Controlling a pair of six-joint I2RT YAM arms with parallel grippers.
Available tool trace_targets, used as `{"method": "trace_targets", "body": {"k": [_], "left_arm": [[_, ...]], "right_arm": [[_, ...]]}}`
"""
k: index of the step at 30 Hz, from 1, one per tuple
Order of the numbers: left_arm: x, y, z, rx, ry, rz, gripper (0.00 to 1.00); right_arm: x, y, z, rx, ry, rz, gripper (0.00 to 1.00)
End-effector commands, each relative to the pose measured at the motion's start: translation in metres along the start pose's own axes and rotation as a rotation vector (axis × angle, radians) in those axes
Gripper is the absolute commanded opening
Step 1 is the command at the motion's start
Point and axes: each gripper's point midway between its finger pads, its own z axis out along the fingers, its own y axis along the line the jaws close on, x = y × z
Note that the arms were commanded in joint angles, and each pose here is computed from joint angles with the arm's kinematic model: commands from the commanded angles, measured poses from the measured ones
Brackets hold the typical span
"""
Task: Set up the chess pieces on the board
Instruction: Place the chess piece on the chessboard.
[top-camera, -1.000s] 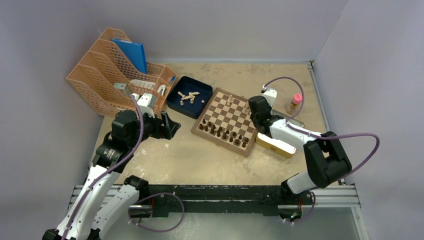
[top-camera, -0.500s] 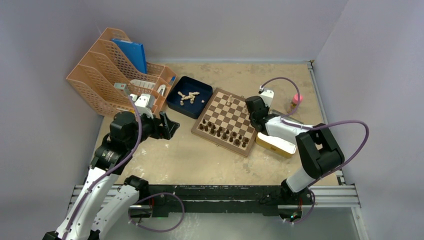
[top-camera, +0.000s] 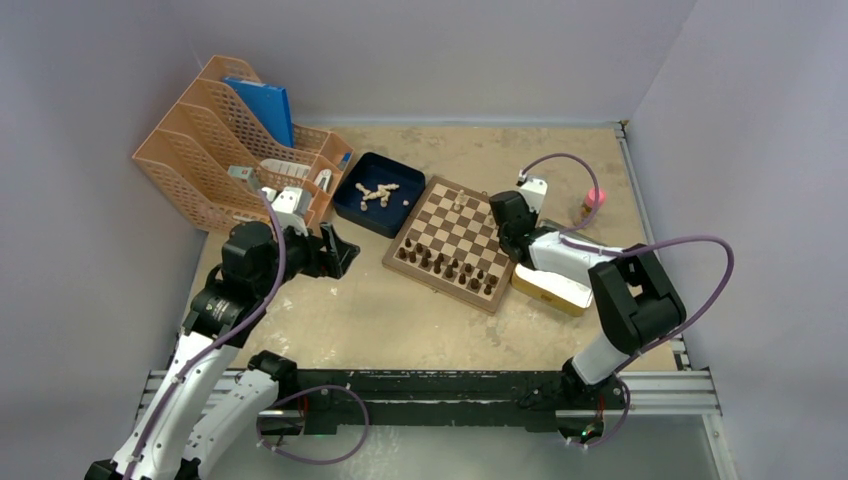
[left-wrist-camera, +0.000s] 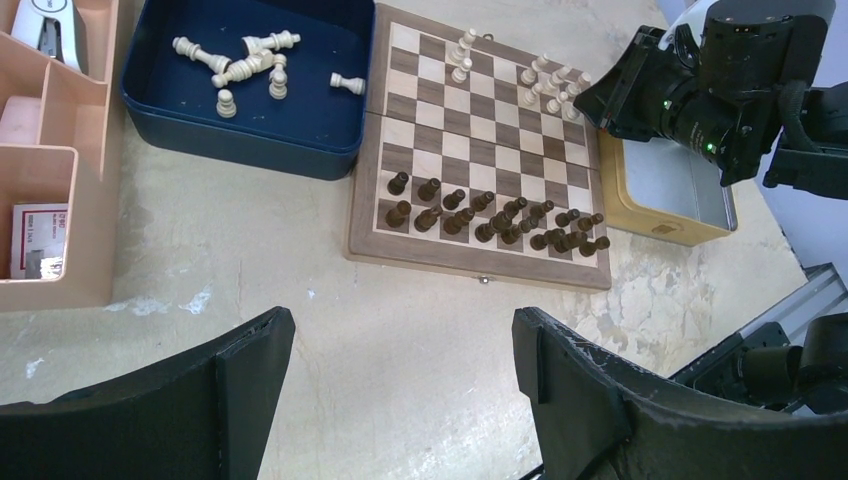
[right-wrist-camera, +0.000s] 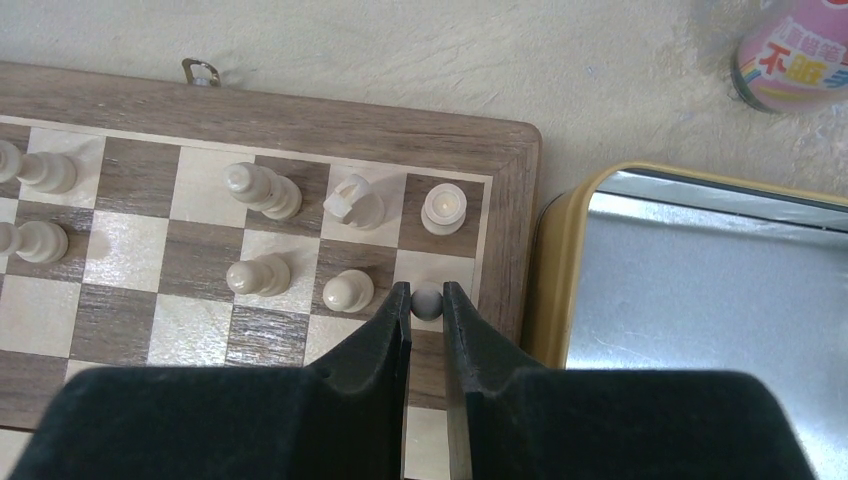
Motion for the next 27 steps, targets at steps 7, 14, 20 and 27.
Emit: {"method": "trace_targets", "body": {"k": [7,14,20,27], "left_arm": [[-0.009,-0.003,-0.001,0.008,-0.038,0.023,0.80],[-0.010,-0.001,-0.004,-0.006,-0.049,0.022,0.80],[-0.006,-0.001,0.000,-0.007,-0.015,0.025,0.80],[-0.007,-0.001,-0.002,-0.010,-0.032,0.023,0.80]], "right_arm": [[-0.011,-0.002,0.000,0.027,-0.022,0.013,0.18],[-0.007,0.000,0.003,0.026,-0.009,0.012,0.25],[-0.019,0.007,0.004,0.024,-0.020,0.014,0.29],[-0.031,0.010,-0.005,0.002,-0.026,0.020,0.33]]}}
